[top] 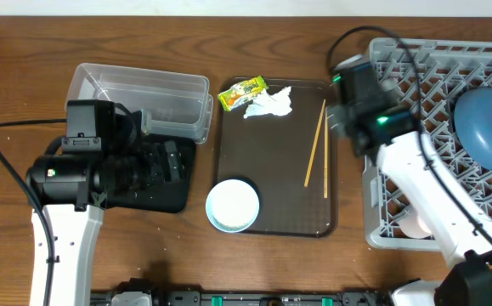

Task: Sort waste into correct bins and load items into the dishwasher rack
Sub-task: 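Place the teal plate upright in the dish rack with the right gripper, then grasp the wooden chopsticks on the tray with the right gripper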

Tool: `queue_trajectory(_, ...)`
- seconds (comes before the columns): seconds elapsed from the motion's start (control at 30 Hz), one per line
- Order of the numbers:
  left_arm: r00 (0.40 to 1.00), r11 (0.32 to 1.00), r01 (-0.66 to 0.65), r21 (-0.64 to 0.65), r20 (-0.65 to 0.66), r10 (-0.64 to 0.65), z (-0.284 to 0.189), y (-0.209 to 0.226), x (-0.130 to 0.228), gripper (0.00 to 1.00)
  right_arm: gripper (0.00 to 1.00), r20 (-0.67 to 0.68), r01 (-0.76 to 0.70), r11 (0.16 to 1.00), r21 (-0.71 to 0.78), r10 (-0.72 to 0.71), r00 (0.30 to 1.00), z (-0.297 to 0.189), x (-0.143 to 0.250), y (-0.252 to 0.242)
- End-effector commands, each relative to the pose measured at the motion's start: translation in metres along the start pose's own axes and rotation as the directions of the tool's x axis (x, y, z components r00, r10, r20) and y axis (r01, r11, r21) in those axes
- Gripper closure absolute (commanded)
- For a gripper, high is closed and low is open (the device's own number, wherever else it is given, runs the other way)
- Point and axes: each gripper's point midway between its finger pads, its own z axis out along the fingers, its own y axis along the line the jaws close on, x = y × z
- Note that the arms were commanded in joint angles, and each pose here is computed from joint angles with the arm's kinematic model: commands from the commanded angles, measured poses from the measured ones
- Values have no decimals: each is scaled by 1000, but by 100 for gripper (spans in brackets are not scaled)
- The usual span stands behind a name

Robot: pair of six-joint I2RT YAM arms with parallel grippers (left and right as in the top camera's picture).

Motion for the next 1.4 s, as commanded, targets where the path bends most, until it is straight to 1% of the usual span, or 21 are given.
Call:
queue_trajectory(0.0,1000,1000,-23,-9,16,23,-4,0,-3,10,16,-65,-180,907,-380,168,984,-25,0,84)
queue_trajectory(0.03,1000,1000,-23,-9,16,23,-4,0,-3,10,16,-86,-187,883,-431,166,982,-31,2,99)
queue_trajectory(0.1,1000,1000,-23,-9,16,23,-4,0,-3,10,21,-113,-201,858,-472,167,979,-37,5,116)
queue_trajectory(0.17,1000,1000,-23,-9,16,23,-4,0,-3,10,28,-144,-229,858,-460,183,973,-36,10,123)
queue_trajectory(0.23,1000,1000,-23,-9,16,23,-4,0,-3,10,32,-184,-276,868,-413,217,959,-28,16,124)
queue_trajectory(0.27,1000,1000,-23,-9,16,23,-4,0,-3,10,36,-210,-306,867,-394,239,948,-22,19,124)
queue_trajectory(0.33,1000,1000,-23,-9,16,23,-4,0,-3,10,51,-278,-376,856,-355,287,917,-10,29,128)
queue_trajectory(0.37,1000,1000,-23,-9,16,23,-4,0,-3,10,55,-310,-402,853,-332,304,901,-4,35,130)
queue_trajectory(0.4,1000,1000,-23,-9,16,23,-4,0,-3,10,62,-343,-427,856,-293,323,882,5,43,130)
queue_trajectory(0.43,1000,1000,-23,-9,16,23,-4,0,-3,10,67,-367,-446,860,-249,343,865,13,50,129)
queue_trajectory(0.5,1000,1000,-23,-9,16,23,-4,0,-3,10,67,-407,-485,859,-162,390,826,30,63,127)
queue_trajectory(0.57,1000,1000,-23,-9,16,23,-4,0,-3,10,67,-442,-511,852,-118,416,795,47,73,130)
queue_trajectory(0.6,1000,1000,-23,-9,16,23,-4,0,-3,10,65,-450,-512,852,-109,417,790,54,76,132)
queue_trajectory(0.77,1000,1000,-23,-9,16,23,-4,0,-3,10,66,-481,-502,862,-75,409,775,78,91,138)
queue_trajectory(0.87,1000,1000,-23,-9,16,23,-4,0,-3,10,67,-473,-488,868,-89,394,788,79,89,139)
queue_trajectory(0.97,1000,1000,-23,-9,16,23,-4,0,-3,10,67,-439,-477,870,-125,383,813,72,77,137)
queue_trajectory(1.07,1000,1000,-23,-9,16,23,-4,0,-3,10,67,-397,-476,873,-105,402,825,61,68,123)
queue_trajectory(1.17,1000,1000,-23,-9,16,23,-4,0,-3,10,62,-372,-494,869,-32,448,813,58,69,102)
queue_trajectory(1.3,1000,1000,-23,-9,16,23,-4,0,-3,10,62,-395,-513,858,11,475,786,64,78,89)
queue_trajectory(1.37,1000,1000,-23,-9,16,23,-4,0,-3,10,63,-412,-521,854,11,479,775,67,81,90)
